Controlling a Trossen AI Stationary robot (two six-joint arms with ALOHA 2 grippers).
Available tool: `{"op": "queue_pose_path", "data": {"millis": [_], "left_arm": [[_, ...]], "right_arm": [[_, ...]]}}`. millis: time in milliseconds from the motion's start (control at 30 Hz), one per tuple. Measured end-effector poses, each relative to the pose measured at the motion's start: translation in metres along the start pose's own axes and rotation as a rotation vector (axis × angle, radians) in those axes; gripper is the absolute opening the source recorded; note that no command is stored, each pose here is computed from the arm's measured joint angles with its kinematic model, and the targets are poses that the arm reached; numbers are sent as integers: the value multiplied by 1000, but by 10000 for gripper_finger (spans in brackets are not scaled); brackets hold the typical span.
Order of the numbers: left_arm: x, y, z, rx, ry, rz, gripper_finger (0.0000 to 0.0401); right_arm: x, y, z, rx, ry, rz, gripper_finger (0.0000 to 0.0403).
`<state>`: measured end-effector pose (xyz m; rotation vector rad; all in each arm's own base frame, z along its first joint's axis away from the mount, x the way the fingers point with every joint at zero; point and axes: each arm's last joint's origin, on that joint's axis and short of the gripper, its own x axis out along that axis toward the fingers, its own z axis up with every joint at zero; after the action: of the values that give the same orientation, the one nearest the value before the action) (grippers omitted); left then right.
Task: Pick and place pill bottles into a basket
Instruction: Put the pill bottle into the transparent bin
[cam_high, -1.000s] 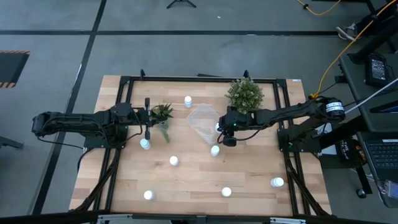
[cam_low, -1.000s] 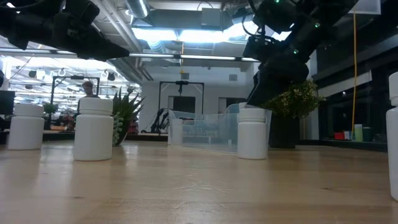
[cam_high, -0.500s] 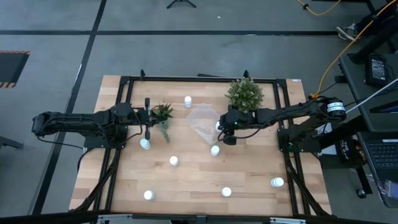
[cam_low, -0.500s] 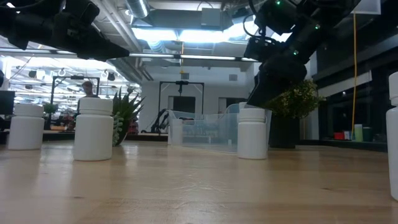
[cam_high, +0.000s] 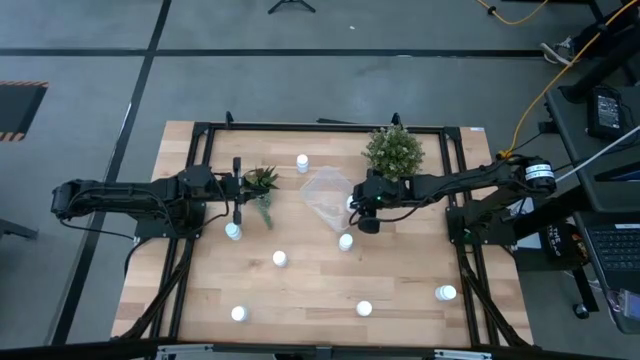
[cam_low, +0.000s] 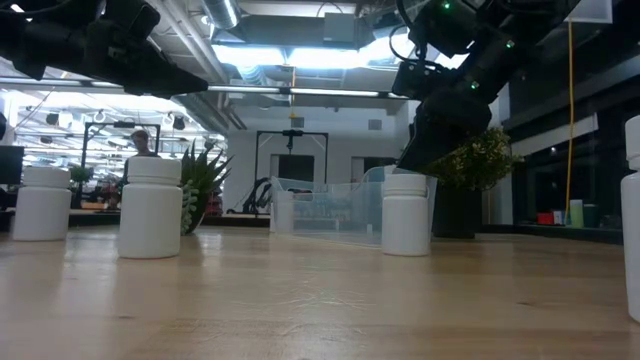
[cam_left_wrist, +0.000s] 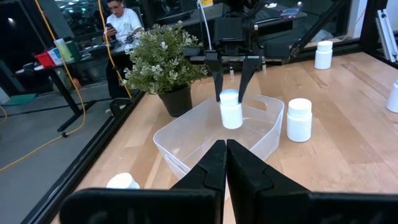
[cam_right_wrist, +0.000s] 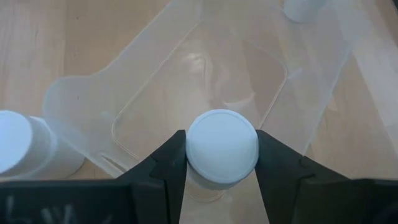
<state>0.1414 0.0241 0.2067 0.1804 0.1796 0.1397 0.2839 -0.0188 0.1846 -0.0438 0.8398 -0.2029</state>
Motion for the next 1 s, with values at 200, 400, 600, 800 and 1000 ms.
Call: {"op": "queue_pose_path", "data": {"millis": [200, 400, 600, 800, 1000], "left_arm": [[0, 0, 0, 0, 0, 0, 6], [0, 0, 0, 0, 0, 0, 6], [0, 0, 0, 0, 1, 0, 6], [0, 0, 0, 0, 1, 0, 6], [0, 0, 0, 0, 0, 0, 6]], "right_arm": [[3, 0, -1, 6, 7, 0, 149], [4, 1, -2, -11, 12, 0, 149], [4, 1, -3, -14, 23, 0, 195], [4, 1, -4, -17, 31, 0, 212], [3, 1, -4, -20, 39, 0, 197]]}}
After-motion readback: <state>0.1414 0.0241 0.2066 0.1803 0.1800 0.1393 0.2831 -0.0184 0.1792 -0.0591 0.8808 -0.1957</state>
